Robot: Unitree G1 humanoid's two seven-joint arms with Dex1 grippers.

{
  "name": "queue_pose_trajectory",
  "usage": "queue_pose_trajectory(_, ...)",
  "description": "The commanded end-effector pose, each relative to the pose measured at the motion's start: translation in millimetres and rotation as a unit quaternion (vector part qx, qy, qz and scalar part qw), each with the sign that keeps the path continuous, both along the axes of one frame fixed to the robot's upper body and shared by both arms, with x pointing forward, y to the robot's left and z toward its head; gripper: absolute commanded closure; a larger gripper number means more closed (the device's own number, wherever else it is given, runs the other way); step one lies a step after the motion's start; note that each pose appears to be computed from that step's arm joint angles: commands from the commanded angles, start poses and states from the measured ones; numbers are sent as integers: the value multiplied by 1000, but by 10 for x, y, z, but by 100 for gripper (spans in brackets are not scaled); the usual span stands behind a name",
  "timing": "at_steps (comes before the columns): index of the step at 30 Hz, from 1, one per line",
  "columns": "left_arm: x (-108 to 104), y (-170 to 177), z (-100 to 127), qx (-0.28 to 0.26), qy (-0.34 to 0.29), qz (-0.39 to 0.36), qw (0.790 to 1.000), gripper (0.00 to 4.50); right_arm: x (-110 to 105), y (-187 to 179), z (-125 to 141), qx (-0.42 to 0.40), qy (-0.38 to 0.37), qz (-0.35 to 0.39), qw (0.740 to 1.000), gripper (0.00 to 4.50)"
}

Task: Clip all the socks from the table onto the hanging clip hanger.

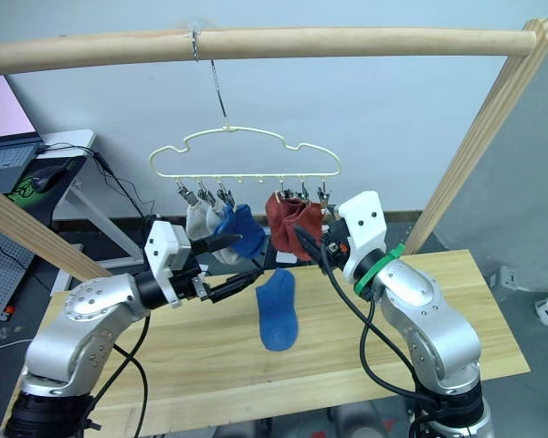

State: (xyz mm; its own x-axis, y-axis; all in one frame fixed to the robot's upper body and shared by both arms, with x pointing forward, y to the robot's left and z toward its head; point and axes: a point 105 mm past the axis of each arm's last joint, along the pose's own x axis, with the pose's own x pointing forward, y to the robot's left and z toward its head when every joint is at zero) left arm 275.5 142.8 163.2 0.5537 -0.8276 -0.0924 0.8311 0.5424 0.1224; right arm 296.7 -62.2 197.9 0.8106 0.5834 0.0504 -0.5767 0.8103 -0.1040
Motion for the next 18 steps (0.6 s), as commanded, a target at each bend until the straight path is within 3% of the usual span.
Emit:
queue_pose_trajectory(1,-91,-29,215,-9,-12,-27,1000,0,55,-44,61,6,-19,-28,999,227)
queue_pose_trajectory(18,-164,-63,302,-4,1,-61,998,0,337,-17,-120,11,5,-110,994,227)
